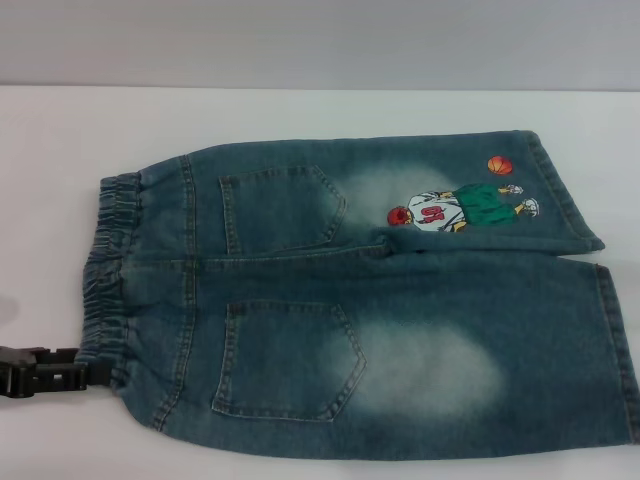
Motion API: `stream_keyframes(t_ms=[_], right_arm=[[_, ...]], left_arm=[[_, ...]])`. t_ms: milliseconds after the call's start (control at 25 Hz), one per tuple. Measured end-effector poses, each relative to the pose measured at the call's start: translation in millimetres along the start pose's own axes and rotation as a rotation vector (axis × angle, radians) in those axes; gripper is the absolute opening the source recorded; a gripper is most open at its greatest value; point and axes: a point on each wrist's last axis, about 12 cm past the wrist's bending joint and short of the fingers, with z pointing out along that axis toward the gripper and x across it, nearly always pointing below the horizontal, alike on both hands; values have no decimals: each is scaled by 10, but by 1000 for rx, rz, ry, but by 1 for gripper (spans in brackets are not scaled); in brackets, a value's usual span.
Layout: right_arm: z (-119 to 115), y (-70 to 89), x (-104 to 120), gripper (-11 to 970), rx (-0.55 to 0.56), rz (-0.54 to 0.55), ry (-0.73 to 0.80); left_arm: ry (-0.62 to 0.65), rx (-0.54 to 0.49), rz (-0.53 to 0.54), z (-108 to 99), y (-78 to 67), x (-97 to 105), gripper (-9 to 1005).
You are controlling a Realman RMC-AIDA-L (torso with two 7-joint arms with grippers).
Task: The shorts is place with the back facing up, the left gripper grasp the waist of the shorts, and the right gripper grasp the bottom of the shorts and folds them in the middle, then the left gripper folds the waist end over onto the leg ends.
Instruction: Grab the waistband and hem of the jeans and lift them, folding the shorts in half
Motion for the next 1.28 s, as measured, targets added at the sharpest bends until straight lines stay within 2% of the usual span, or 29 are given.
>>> stream_keyframes(t_ms=[640,1280], right_arm=[[-1,-9,-4,680,9,1,-3],[-2,-25,7,680,12,-4,7]], left_arm=[[26,-32,-31,10,28,-12,838],[27,-21,-27,41,9,-33,836]])
